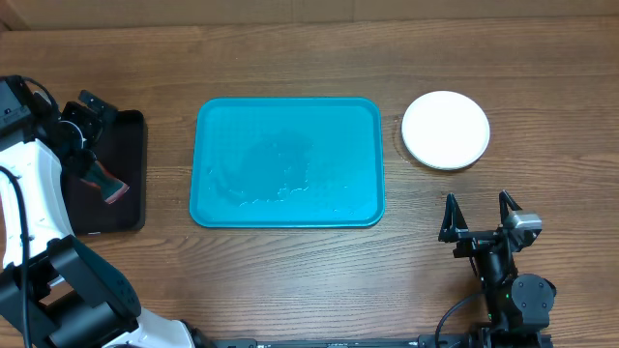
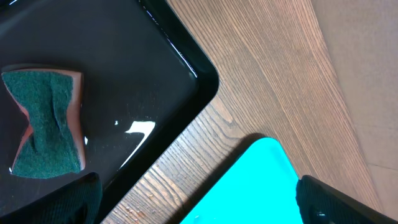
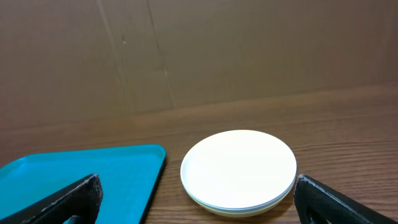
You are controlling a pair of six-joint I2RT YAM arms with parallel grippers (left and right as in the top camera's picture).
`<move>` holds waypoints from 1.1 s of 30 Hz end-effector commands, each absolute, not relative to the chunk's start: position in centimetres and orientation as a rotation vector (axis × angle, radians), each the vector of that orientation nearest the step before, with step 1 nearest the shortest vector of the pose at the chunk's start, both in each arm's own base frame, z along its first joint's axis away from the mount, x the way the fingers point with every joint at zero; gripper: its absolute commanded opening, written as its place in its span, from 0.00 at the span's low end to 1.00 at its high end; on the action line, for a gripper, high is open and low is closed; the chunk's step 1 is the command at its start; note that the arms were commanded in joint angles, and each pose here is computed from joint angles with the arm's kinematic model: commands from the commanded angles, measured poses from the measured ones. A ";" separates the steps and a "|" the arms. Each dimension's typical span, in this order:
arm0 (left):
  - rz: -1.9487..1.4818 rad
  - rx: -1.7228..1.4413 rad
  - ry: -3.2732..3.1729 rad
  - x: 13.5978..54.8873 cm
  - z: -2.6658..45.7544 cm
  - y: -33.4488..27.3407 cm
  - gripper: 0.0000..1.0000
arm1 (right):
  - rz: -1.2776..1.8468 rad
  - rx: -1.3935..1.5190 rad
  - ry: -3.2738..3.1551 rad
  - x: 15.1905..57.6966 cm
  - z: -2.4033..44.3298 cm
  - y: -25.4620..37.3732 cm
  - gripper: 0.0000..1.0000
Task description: Clean dirty plates on tray and stack at the side
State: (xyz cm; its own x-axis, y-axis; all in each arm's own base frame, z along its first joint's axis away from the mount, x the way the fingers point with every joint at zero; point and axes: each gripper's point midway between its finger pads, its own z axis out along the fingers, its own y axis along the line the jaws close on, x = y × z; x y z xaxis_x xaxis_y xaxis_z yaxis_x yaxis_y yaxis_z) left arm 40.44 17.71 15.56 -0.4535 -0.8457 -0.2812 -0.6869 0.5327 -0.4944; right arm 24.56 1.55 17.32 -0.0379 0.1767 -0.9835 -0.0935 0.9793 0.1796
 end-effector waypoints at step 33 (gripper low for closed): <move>0.041 -1.140 2.345 34.5 19.5 14.7 1.00 | 0.202 0.073 1.589 24.6 17.2 1.2 1.00</move>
